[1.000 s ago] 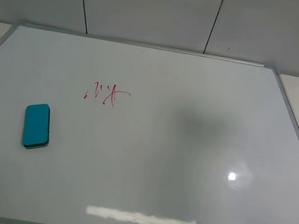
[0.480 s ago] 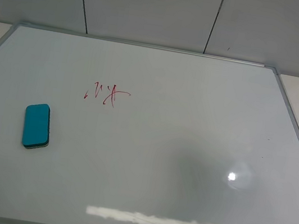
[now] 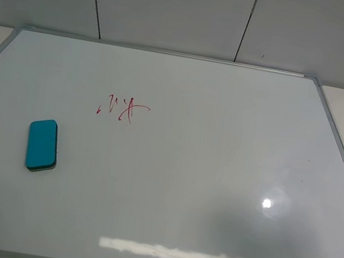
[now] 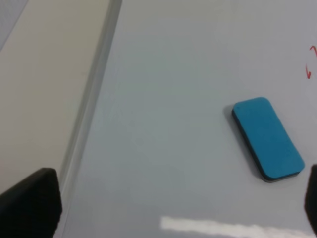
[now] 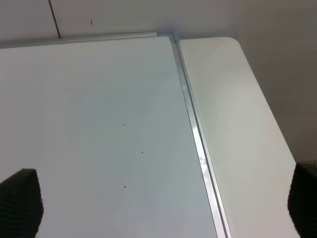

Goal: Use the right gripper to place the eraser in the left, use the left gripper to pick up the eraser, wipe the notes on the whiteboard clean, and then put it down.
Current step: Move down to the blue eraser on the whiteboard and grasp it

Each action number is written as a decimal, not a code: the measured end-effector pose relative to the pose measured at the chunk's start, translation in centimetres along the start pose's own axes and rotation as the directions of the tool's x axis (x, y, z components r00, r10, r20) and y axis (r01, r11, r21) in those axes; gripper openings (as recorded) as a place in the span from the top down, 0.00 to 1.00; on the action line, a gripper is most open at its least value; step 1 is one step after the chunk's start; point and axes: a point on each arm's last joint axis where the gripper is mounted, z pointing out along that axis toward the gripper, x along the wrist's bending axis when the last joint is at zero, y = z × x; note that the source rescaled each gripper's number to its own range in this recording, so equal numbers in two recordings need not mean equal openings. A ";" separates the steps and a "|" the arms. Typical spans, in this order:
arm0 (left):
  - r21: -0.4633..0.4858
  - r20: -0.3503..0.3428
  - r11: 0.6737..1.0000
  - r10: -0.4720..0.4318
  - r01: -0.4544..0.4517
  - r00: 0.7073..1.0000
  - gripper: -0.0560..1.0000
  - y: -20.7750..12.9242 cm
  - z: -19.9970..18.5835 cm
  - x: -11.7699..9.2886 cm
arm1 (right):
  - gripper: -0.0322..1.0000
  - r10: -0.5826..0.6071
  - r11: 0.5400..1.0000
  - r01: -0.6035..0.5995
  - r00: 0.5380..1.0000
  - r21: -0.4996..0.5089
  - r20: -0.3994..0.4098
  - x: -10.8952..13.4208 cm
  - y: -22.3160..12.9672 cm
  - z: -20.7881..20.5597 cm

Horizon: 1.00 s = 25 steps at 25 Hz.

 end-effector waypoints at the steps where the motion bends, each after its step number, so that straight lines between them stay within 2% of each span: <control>1: 0.000 0.000 1.000 0.000 0.000 1.000 0.00 0.0 0.0 0.0 | 0.00 0.000 1.000 0.000 1.000 0.000 0.000 0.0 0.0 0.0; 8: 0.000 0.000 1.000 0.000 0.000 1.000 0.00 0.0 0.0 0.0 | 0.00 -0.001 1.000 0.001 1.000 -0.003 0.001 0.0 0.0 0.0; 13: 0.000 0.000 1.000 0.000 0.000 1.000 0.00 0.0 0.0 0.0 | 0.00 -0.016 0.993 0.012 0.999 0.118 0.033 -0.3 -1.3 0.3; 18: 0.000 0.000 1.000 0.000 0.000 1.000 0.00 0.0 0.0 0.0 | 0.00 0.044 0.991 -0.048 0.998 0.121 0.037 -0.2 -1.3 0.3; 25: 0.000 0.000 1.000 0.000 0.000 1.000 0.00 0.0 0.0 0.0 | 0.00 0.052 0.991 -0.056 0.998 0.121 0.036 -0.2 -1.3 0.3</control>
